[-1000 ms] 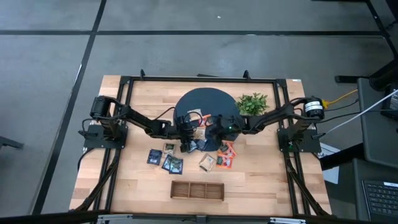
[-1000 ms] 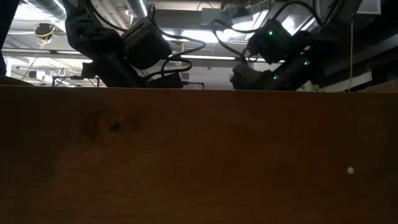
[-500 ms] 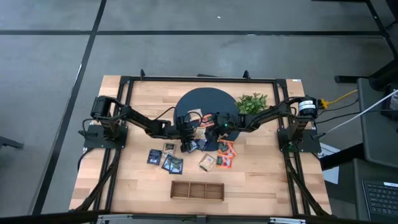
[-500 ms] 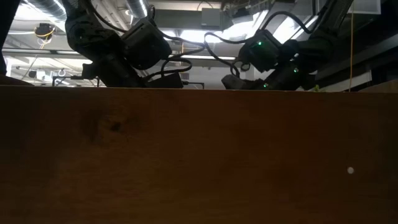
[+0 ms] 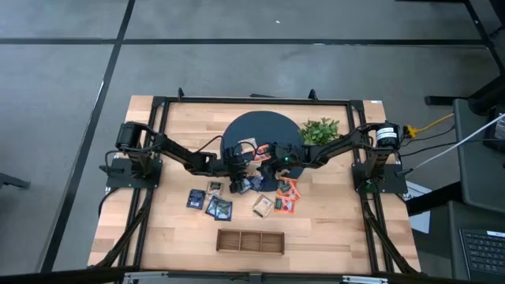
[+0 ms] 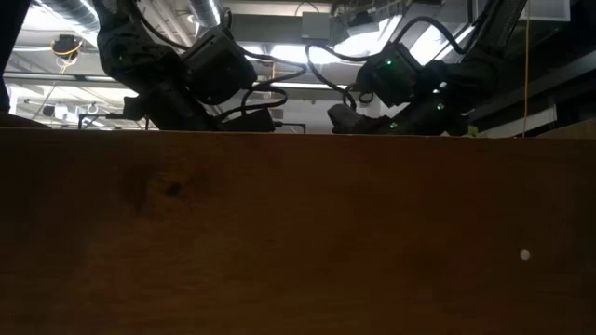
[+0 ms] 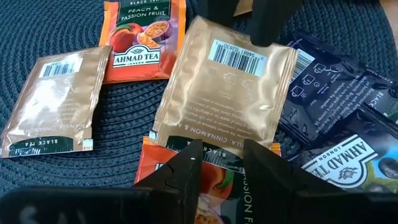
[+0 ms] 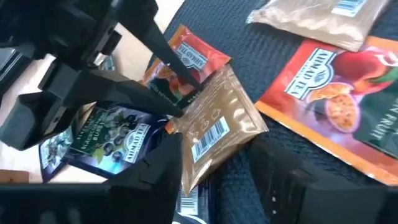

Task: Pick & Place Tea
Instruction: Put the brown tea bag into the middle section of the wooden organizer

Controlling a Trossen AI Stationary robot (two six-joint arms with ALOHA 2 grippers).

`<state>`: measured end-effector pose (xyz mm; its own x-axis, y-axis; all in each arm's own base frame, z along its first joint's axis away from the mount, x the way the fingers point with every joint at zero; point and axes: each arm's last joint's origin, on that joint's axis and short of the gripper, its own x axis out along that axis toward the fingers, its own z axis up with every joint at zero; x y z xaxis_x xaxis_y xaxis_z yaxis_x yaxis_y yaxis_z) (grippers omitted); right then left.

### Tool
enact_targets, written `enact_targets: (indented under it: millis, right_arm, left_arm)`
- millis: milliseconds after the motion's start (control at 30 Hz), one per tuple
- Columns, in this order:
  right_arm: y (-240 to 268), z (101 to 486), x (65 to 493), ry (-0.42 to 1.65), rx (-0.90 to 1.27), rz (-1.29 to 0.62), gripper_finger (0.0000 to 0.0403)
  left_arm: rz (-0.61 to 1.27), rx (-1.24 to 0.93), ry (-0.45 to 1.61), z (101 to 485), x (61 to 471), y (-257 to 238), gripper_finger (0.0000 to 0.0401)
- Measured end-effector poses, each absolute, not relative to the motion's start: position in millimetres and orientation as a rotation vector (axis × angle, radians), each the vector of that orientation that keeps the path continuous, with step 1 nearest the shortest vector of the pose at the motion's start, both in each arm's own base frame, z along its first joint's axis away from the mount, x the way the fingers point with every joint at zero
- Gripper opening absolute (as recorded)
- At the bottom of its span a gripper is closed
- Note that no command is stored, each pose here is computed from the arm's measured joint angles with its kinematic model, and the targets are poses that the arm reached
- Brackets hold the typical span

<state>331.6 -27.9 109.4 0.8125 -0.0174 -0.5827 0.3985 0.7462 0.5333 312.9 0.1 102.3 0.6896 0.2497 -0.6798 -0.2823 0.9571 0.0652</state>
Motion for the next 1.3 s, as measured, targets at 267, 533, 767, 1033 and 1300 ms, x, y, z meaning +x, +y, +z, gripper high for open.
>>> enact_targets:
  millis: [267, 533, 767, 1033, 1300]
  right_arm:
    - [-27, 109, 332, 0.602, 0.698, -0.197, 0.0131]
    - [-27, 109, 332, 0.601, 0.611, -0.191, 0.0056]
    - [-27, 110, 332, 0.603, 0.544, -0.173, 0.0017]
    - [-27, 123, 331, 0.57, 0.464, -0.14, 0.0012]
    - [-19, 152, 326, 0.514, 0.253, -0.056, 0.0012]
  left_arm:
    - [0.291, -0.052, 0.736, 103, 314, 0, 0.0113]
    - [0.288, -0.057, 0.732, 104, 314, 0, 0.0113]
    - [0.218, -0.155, 0.718, 109, 315, -3, 0.0113]
    - [0.151, -0.271, 0.55, 160, 303, -5, 0.0113]
    - [0.261, -0.405, 0.378, 191, 258, 5, 0.0113]
